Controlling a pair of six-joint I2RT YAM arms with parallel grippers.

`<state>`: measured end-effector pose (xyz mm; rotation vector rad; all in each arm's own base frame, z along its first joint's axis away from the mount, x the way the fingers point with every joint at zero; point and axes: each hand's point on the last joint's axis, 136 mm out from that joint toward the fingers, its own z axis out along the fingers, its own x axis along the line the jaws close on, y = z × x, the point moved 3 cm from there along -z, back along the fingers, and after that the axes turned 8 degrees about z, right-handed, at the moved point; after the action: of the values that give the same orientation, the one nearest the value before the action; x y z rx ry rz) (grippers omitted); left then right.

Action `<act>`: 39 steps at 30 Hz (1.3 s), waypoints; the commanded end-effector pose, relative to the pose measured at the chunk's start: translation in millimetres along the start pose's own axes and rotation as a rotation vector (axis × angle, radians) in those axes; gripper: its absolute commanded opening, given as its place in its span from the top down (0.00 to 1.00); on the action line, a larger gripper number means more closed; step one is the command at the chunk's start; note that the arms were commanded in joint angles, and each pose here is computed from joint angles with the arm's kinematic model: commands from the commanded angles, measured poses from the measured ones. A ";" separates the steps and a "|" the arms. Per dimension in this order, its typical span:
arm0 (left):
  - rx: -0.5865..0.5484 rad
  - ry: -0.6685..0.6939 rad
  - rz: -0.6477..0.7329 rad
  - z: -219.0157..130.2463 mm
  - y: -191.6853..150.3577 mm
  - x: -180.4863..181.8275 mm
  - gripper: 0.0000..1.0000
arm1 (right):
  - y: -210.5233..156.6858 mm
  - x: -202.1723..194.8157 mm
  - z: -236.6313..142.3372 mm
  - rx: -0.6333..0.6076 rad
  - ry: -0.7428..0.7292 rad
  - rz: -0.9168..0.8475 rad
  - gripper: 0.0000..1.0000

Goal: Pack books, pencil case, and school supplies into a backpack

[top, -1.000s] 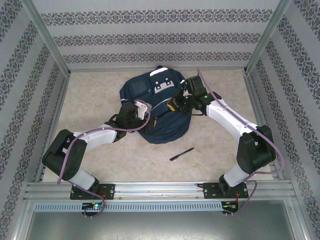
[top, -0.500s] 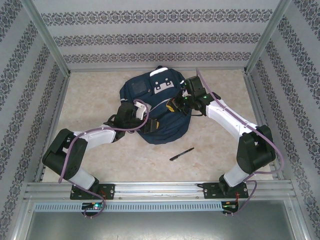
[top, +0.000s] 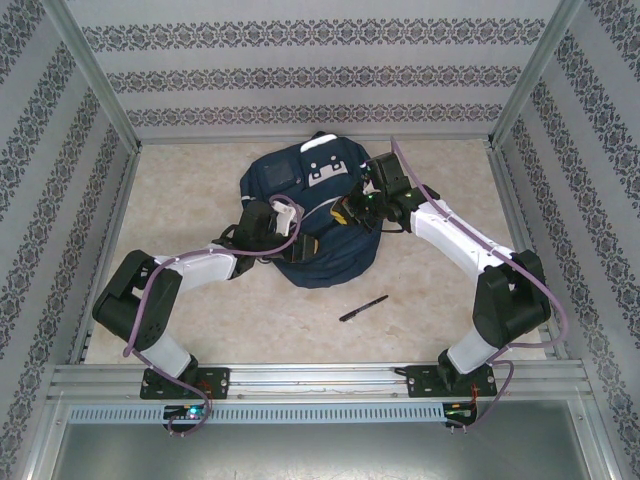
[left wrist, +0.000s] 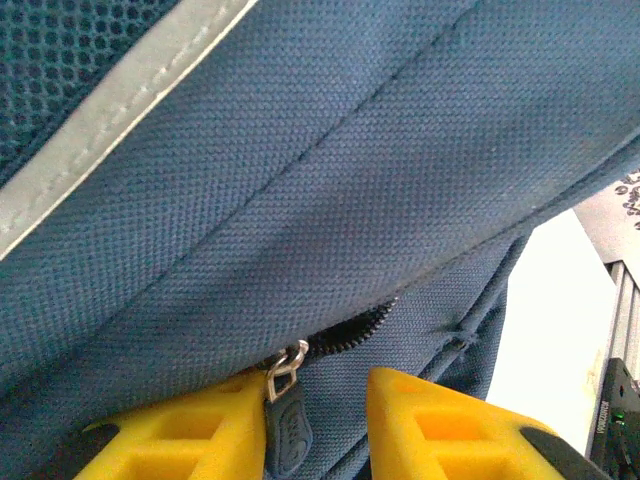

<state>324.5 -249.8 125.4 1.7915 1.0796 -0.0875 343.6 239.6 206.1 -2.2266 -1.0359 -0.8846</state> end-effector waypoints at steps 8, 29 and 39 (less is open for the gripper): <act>0.062 0.177 -0.057 -1.3 -17.8 31.4 0.83 | -29.1 23.7 -14.5 0.126 0.084 -0.036 1.00; 0.126 0.436 0.114 -40.5 -34.0 59.5 1.00 | 47.6 -21.4 -15.4 0.075 0.042 0.020 1.00; -0.058 0.120 0.194 -15.1 9.7 -28.0 1.00 | 56.6 -51.6 9.3 0.064 -0.032 0.102 0.64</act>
<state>312.5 -226.1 118.5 1.9491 1.1196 0.2291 373.3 184.1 161.2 -2.2160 -0.9621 -0.7948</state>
